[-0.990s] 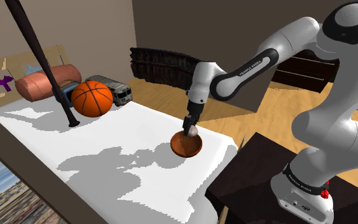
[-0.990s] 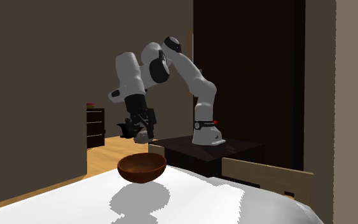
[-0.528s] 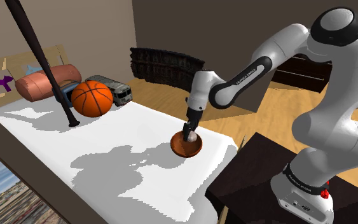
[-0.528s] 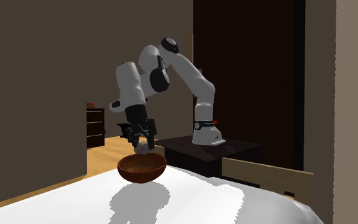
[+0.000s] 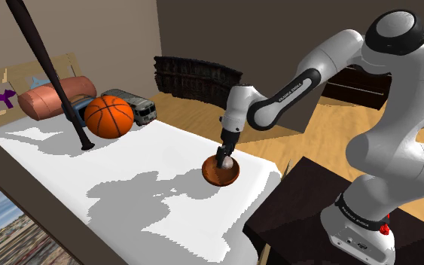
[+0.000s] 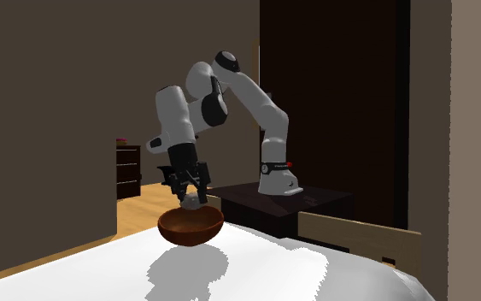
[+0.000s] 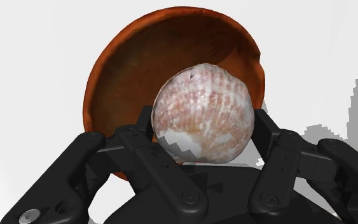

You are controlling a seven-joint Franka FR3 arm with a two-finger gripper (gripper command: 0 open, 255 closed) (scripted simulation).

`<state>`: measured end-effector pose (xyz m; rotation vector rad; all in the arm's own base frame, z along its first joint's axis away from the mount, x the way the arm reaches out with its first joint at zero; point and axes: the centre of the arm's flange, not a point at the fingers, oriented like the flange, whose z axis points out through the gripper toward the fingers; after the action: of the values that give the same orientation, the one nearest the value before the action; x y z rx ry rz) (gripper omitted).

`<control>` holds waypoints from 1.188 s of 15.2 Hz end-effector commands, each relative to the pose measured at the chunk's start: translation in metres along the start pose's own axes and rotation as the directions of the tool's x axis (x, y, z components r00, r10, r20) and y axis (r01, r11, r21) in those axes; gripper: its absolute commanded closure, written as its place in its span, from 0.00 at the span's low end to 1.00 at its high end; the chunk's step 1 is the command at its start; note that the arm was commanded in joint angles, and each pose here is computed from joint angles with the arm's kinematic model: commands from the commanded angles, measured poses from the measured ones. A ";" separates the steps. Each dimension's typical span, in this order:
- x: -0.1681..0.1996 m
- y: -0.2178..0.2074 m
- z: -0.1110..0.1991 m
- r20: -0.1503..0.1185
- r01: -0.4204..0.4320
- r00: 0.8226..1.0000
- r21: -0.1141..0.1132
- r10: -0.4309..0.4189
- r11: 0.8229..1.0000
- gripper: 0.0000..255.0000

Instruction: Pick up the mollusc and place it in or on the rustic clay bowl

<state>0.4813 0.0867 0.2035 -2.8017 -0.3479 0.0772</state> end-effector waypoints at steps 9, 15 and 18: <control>0.000 0.000 -0.040 0.000 0.000 1.000 0.000 0.000 1.000 0.00; 0.000 0.000 -0.050 0.000 0.000 1.000 0.000 0.000 1.000 0.00; 0.000 0.000 -0.050 0.000 0.000 1.000 0.000 0.000 1.000 0.00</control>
<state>0.4858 0.0716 0.2508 -2.8017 -0.3479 0.0770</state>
